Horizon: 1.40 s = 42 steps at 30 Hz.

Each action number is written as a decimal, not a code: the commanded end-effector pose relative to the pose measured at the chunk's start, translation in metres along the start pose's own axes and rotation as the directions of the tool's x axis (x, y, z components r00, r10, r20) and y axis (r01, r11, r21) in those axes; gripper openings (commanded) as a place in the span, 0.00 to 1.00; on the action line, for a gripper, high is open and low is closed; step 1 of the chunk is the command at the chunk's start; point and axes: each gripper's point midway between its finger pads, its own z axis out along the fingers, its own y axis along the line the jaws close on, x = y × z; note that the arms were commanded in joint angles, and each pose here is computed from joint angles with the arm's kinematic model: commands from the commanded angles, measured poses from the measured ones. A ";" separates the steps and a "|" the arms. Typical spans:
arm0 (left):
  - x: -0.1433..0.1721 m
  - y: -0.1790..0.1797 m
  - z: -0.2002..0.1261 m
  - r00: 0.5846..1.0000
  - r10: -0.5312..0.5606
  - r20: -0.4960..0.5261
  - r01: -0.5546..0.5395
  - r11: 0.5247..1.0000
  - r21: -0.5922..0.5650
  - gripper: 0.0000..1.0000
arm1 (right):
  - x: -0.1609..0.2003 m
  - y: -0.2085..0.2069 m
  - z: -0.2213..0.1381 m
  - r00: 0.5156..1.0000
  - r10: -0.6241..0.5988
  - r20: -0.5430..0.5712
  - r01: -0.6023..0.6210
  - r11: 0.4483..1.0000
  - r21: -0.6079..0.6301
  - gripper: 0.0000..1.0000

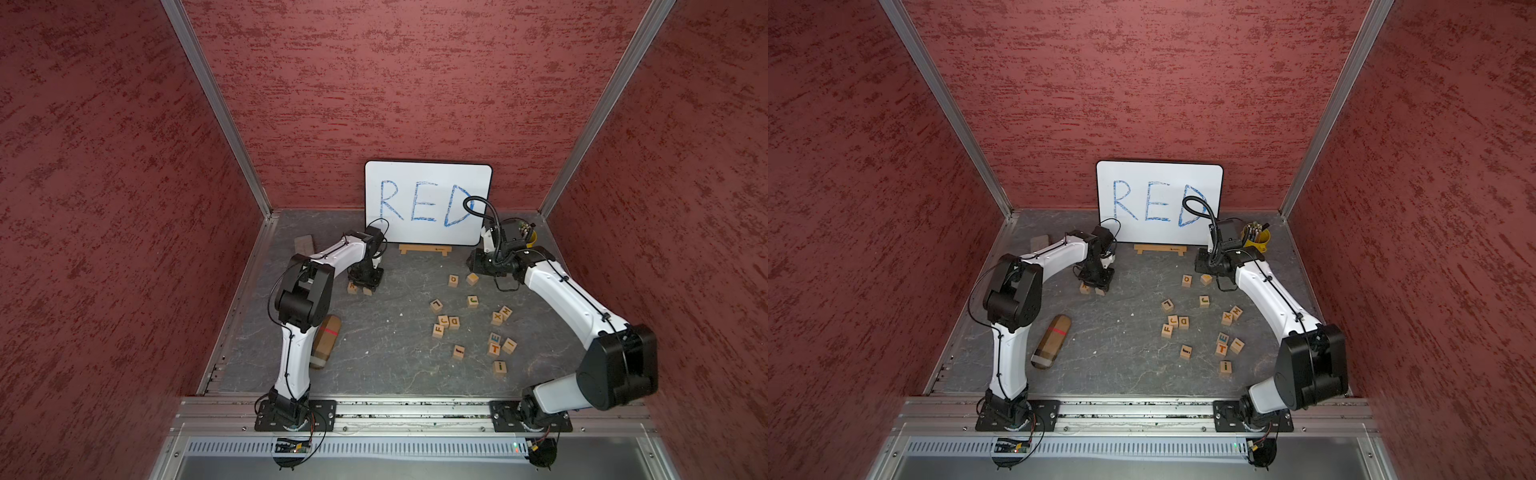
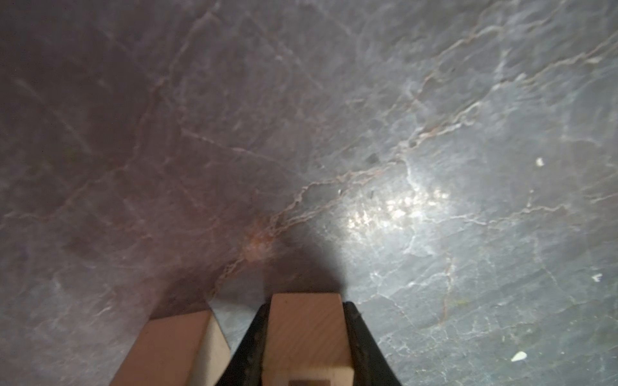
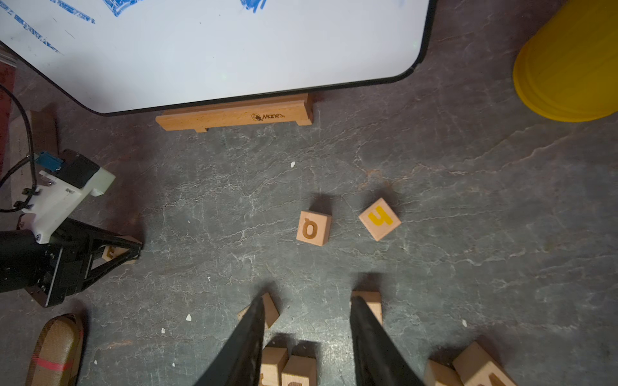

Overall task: Assemble the uppercase word "red" with letter blocks
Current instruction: Place the letter block at the center of the board.

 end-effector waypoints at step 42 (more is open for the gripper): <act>-0.081 -0.074 -0.133 0.868 0.312 0.387 -0.311 0.948 -0.067 0.71 | 0.055 -0.025 -0.006 0.986 0.025 -0.164 -0.015 0.998 0.060 0.47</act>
